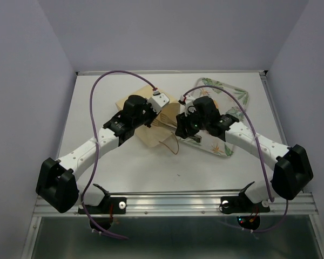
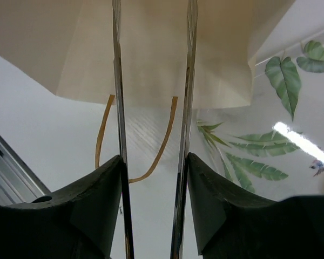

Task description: Take the fake bread out of the paper bag

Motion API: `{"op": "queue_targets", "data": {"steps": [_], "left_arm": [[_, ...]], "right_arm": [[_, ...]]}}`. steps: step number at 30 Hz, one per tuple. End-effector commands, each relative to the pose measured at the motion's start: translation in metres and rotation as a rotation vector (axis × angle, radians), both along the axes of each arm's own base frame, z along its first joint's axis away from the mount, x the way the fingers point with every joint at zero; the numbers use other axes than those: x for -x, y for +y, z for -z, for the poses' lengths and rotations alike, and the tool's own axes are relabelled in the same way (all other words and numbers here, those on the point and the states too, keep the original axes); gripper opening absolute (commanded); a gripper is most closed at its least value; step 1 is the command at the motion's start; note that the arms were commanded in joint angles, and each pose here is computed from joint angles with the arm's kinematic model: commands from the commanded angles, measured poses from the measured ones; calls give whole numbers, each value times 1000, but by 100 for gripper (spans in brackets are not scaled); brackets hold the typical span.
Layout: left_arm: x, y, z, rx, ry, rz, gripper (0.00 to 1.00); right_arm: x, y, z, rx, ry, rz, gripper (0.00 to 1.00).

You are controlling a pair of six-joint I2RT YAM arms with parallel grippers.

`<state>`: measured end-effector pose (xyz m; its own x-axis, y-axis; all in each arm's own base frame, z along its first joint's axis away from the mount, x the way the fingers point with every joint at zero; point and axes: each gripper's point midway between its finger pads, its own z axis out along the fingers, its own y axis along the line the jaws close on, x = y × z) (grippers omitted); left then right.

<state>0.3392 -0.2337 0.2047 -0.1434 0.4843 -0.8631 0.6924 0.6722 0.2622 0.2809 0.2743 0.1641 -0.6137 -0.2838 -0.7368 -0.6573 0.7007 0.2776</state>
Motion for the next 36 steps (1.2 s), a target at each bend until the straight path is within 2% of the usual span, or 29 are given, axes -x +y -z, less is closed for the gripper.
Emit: {"op": "queue_targets", "data": {"steps": [1, 7, 13, 19, 26, 36], "left_arm": [[-5, -7, -31, 45, -55, 21, 0], [-7, -9, -32, 46, -52, 20, 0], [-6, -9, -33, 51, -52, 22, 0], [-6, -10, -34, 53, -53, 25, 0], [-5, -11, -31, 50, -47, 34, 0], [-3, -12, -31, 51, -48, 51, 0]], "right_arm": [[-31, 25, -37, -37, -183, -17, 56], [-56, 34, -23, 7, -238, 9, 58], [-65, 42, -18, 2, -249, 22, 62], [-67, 60, -14, -47, -266, -22, 62], [-83, 66, -11, -55, -295, 10, 62], [-95, 73, 2, -12, -309, 45, 63]]}}
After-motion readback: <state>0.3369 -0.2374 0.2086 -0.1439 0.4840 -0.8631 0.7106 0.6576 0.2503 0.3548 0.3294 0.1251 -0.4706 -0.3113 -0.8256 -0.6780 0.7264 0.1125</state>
